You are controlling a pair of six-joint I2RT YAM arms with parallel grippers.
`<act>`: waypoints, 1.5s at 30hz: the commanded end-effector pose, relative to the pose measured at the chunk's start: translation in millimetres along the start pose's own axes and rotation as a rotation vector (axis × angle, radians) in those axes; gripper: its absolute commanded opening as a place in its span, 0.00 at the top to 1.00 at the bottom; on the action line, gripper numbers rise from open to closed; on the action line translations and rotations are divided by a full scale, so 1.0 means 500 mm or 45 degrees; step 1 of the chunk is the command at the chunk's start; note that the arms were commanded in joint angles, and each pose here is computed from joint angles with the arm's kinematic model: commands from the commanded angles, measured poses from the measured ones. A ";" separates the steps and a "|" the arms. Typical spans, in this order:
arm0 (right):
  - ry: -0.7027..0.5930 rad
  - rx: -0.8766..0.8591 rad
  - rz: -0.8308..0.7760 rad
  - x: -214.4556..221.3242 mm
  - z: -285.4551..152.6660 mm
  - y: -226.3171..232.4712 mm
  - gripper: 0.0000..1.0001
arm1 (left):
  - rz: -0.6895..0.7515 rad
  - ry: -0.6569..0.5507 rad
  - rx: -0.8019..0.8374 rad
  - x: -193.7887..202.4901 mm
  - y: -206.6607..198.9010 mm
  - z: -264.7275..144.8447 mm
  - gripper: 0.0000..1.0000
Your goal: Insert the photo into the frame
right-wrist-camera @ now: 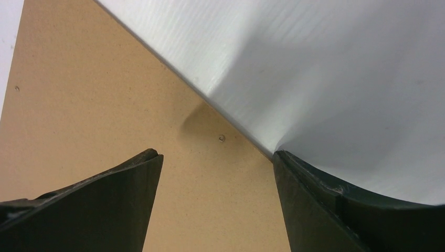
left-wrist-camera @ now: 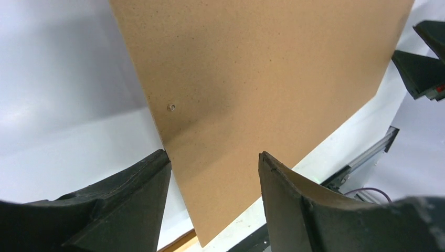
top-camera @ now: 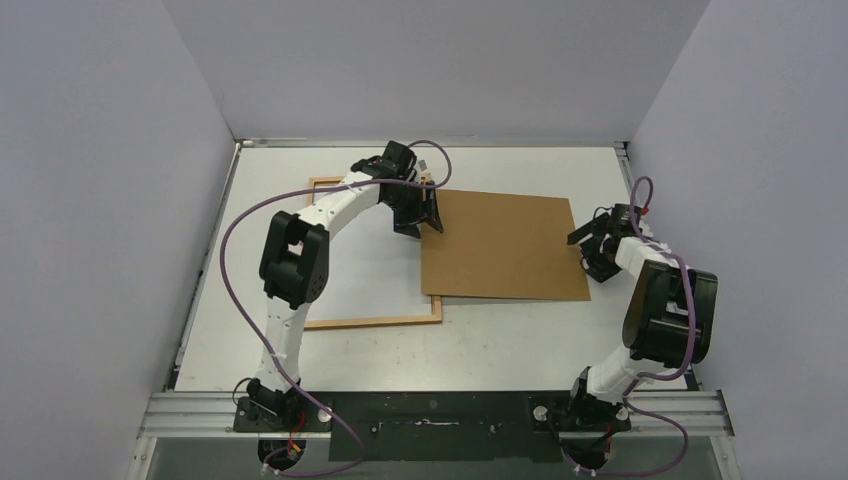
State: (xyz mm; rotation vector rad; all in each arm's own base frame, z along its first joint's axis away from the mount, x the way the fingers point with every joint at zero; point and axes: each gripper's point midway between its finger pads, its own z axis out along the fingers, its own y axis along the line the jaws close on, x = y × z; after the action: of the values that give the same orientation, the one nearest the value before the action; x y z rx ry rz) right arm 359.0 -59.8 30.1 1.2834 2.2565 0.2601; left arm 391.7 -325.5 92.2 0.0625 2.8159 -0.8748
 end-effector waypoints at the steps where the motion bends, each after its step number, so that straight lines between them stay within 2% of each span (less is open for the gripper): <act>1: 0.289 0.027 -0.013 0.144 0.001 0.012 0.21 | 0.086 -0.102 0.155 -0.029 -0.065 -0.049 0.42; 7: 0.206 0.101 -0.221 0.142 -0.015 0.029 0.22 | 0.101 -0.097 -0.002 -0.025 0.015 -0.039 0.42; 11: 0.086 0.208 -0.348 0.103 -0.035 0.020 0.22 | 0.105 -0.098 -0.050 -0.023 0.042 -0.041 0.41; 19: -0.194 0.286 -0.582 0.021 -0.115 0.064 0.18 | 0.079 -0.107 -0.060 -0.027 0.071 -0.068 0.35; 27: -0.457 0.347 -0.969 0.029 -0.210 0.130 0.18 | -0.008 -0.003 -0.002 0.024 0.086 -0.067 0.35; 31: -0.482 0.278 -1.028 0.063 -0.227 0.150 0.18 | -0.089 0.068 0.008 0.060 0.093 -0.058 0.40; 40: -0.450 0.141 -1.085 0.138 -0.227 0.184 0.18 | -0.171 0.114 0.094 0.098 0.086 -0.048 0.46; 45: -0.452 0.118 -1.100 0.148 -0.228 0.196 0.19 | -0.198 0.144 0.222 0.107 0.057 -0.045 0.50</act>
State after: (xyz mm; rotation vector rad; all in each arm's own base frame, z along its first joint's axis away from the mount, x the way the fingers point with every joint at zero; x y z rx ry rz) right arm 332.2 62.4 125.8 0.2492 2.3544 -0.3733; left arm 332.4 -271.0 44.0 -0.1361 3.0087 -0.9761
